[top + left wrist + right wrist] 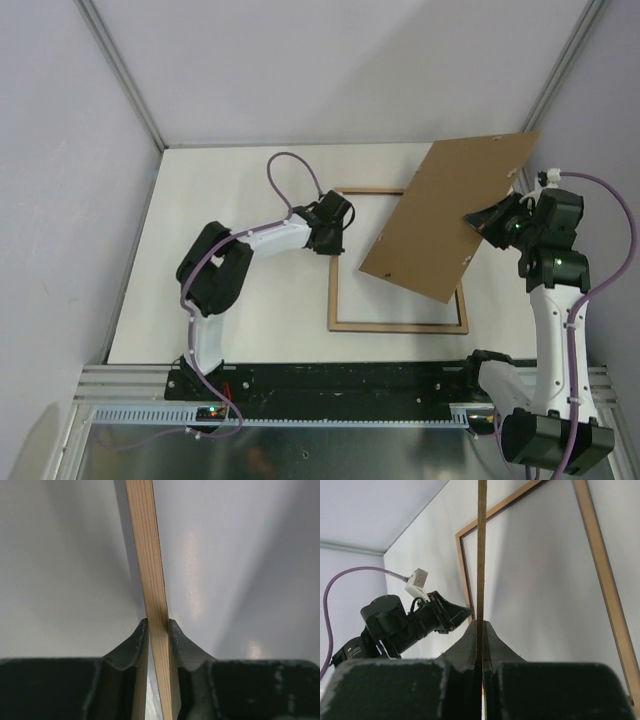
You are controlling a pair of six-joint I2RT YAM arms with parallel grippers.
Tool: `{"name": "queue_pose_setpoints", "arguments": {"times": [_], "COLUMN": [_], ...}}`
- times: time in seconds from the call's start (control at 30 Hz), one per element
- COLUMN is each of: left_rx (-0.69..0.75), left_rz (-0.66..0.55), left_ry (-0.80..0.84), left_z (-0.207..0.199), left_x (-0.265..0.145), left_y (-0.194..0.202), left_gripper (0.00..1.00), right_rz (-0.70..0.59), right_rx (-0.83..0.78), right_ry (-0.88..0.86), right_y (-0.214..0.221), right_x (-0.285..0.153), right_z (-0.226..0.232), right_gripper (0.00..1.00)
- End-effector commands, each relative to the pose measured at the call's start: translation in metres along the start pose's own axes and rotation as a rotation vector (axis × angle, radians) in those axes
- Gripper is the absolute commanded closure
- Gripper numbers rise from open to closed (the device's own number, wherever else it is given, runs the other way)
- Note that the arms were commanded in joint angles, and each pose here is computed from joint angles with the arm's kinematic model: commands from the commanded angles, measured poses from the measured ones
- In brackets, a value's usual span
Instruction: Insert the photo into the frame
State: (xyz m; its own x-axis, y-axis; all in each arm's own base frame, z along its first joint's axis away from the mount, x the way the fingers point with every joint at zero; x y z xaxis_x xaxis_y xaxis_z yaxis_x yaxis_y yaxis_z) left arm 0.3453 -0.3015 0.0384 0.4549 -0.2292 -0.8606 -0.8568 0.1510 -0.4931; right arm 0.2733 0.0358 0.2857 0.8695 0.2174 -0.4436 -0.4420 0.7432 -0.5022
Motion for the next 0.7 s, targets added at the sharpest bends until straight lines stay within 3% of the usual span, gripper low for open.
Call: {"name": "queue_pose_setpoints", "arguments": {"times": [0.0, 0.3, 0.5, 0.67], "left_rx": [0.054, -0.011, -0.049, -0.062], "left_rz": [0.024, 0.027, 0.032, 0.030], "left_ry": [-0.091, -0.113, -0.078, -0.052], "left_z": [0.041, 0.097, 0.115, 0.115], "left_x": [-0.022, -0.056, -0.070, -0.073], "left_y": [0.020, 0.043, 0.052, 0.051], "left_gripper": [0.88, 0.91, 0.88, 0.78], "right_rz": [0.062, 0.283, 0.399, 0.477], "right_rx": [-0.099, -0.144, -0.128, -0.078], "right_ry": [-0.254, -0.361, -0.411, -0.447], "right_y": [0.001, 0.055, 0.089, 0.118], "right_x": [0.003, 0.030, 0.044, 0.057], "right_z": [0.054, 0.075, 0.075, 0.070], "right_gripper": [1.00, 1.00, 1.00, 1.00]}}
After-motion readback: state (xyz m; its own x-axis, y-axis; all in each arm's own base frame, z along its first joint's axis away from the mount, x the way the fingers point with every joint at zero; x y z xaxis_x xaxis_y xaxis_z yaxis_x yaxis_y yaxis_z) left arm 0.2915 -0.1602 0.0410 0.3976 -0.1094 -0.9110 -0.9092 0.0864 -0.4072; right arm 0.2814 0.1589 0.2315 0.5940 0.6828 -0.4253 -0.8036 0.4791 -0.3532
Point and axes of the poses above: each gripper's point midway between its finger pads, its own x axis out along the fingers, its own z axis along the line the jaws close on, y = z × x, the point moved 1 cm from there along -x, back along the fingers, and after that the axes turned 7 degrees about x, right-handed, at the moved point
